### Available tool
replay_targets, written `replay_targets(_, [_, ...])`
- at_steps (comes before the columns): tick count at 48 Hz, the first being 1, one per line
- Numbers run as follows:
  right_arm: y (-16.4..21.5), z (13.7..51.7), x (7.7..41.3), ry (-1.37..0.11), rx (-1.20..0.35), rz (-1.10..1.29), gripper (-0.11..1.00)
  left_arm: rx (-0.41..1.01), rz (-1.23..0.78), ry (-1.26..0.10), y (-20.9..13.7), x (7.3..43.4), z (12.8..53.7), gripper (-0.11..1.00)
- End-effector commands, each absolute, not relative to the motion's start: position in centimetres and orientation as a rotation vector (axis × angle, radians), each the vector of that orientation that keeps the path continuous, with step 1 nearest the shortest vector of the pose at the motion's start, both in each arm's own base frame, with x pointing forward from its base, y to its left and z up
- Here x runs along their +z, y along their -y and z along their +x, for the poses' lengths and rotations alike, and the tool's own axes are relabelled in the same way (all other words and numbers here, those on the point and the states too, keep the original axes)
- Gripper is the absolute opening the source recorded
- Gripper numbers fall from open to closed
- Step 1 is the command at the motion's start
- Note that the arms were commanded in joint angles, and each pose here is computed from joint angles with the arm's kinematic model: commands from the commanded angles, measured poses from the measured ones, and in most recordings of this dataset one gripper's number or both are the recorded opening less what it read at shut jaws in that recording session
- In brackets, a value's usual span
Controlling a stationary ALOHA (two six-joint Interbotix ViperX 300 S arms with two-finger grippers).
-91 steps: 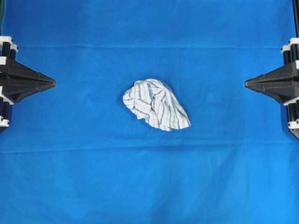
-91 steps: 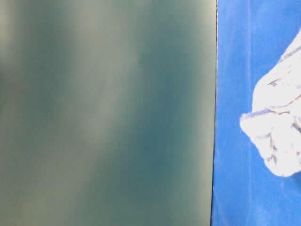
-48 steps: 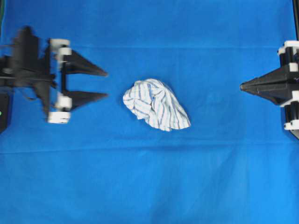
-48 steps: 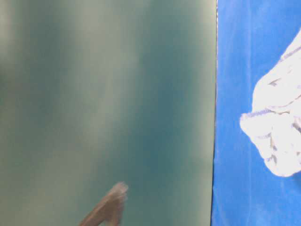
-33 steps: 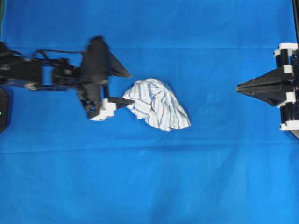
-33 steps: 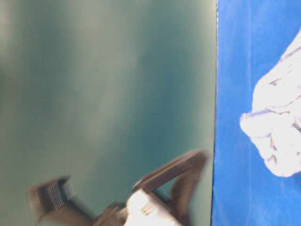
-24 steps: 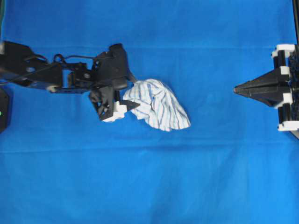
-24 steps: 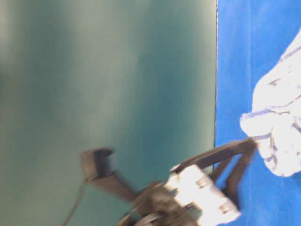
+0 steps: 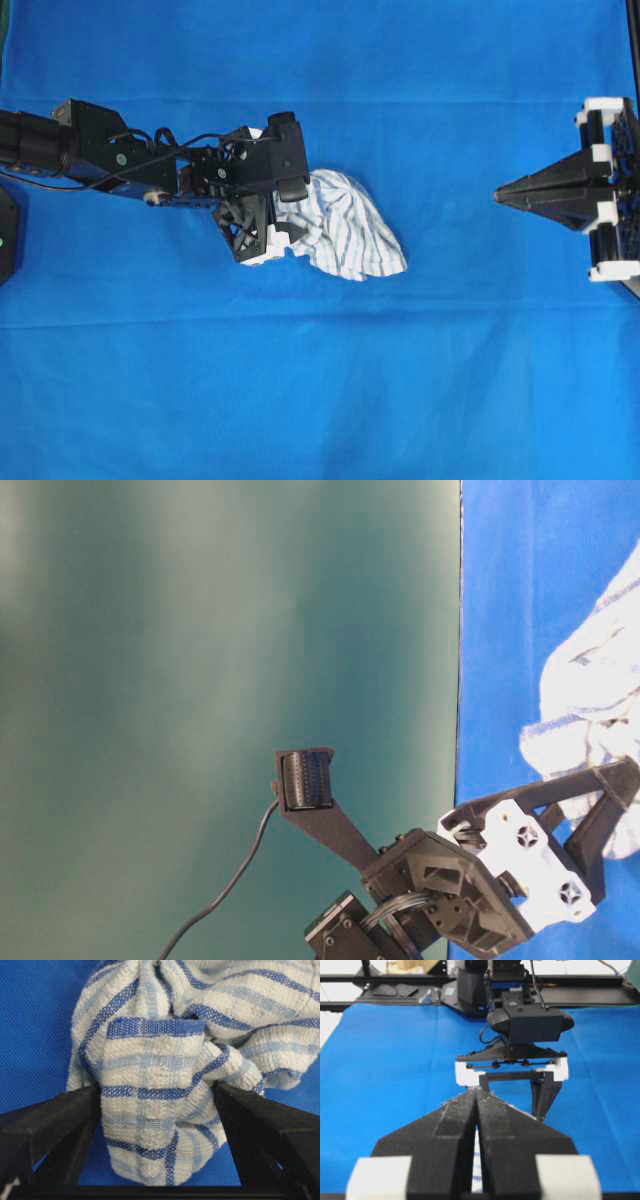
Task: Hand over the towel.
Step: 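Close the left gripper on the towel's left edge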
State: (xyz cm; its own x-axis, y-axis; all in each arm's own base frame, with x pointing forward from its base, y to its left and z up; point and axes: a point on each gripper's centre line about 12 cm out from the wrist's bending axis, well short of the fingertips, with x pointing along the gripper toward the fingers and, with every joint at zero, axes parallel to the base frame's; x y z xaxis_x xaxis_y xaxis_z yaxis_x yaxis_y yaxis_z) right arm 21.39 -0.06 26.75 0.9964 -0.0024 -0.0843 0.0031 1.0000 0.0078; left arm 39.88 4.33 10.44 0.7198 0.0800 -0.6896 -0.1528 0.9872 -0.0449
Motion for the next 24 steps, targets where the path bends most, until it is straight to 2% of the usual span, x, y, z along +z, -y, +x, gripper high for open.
replay_targets(1, [0.1, 21.6, 27.5, -0.066, -0.003, 0.011, 0.00, 0.129, -0.095, -0.726, -4.5, 11.5, 40.4, 0.90])
replay_targets(5, [0.1, 21.7, 27.5, -0.066, -0.003, 0.011, 0.00, 0.121, -0.083, -0.727, -4.3, 11.5, 40.4, 0.78])
replay_targets(14, [0.0, 21.7, 27.6, -0.064, -0.002, 0.011, 0.00, 0.106, -0.070, -0.705, -3.8, 12.1, 40.6, 0.24])
replay_targets(17, [0.1, 21.7, 27.5, -0.066, -0.003, 0.011, 0.00, 0.104, -0.068, -0.696, -3.8, 12.5, 40.6, 0.11])
replay_targets(24, [0.0, 21.7, 27.6, -0.064, -0.002, 0.011, 0.00, 0.099, -0.064, -0.630, -3.6, 15.4, 40.3, 0.08])
